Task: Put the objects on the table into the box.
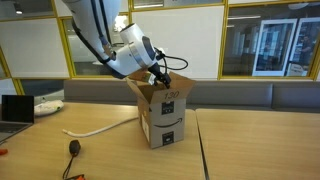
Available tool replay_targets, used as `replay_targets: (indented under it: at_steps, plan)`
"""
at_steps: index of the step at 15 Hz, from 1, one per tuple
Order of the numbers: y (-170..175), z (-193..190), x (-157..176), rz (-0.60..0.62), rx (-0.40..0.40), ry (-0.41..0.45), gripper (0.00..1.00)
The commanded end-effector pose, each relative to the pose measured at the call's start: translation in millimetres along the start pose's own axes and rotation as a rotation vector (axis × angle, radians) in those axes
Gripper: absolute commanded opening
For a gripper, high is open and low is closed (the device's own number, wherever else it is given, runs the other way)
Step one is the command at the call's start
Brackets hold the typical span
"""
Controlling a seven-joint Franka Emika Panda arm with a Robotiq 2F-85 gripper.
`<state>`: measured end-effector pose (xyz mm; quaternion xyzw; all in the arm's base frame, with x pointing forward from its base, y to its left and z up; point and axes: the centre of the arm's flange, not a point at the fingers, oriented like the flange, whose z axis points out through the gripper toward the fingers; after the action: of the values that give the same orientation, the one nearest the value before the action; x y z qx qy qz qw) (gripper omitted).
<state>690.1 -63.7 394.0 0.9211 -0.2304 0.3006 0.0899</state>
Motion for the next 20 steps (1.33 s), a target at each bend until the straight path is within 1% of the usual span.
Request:
replay_targets:
  at_steps: [1, 3, 6, 10, 12, 15, 17, 18, 20]
  plan:
    - [-5, -18, 5, -0.014, -0.035, -0.020, 1.00]
    - [-6, -27, -1, -0.019, -0.051, -0.035, 1.00]
    - [-18, -61, -24, -0.068, -0.061, -0.065, 1.00]
    - [-40, -125, -74, -0.153, -0.068, -0.082, 1.00]
    - [-43, -154, -102, -0.205, -0.065, -0.094, 1.00]
    - [-45, -188, -141, -0.274, -0.050, -0.140, 1.00]
    - [-47, -203, -165, -0.316, -0.030, -0.178, 1.00]
    - [-48, -208, -175, -0.335, -0.015, -0.205, 1.00]
    - [-48, -210, -197, -0.385, 0.026, -0.289, 1.00]
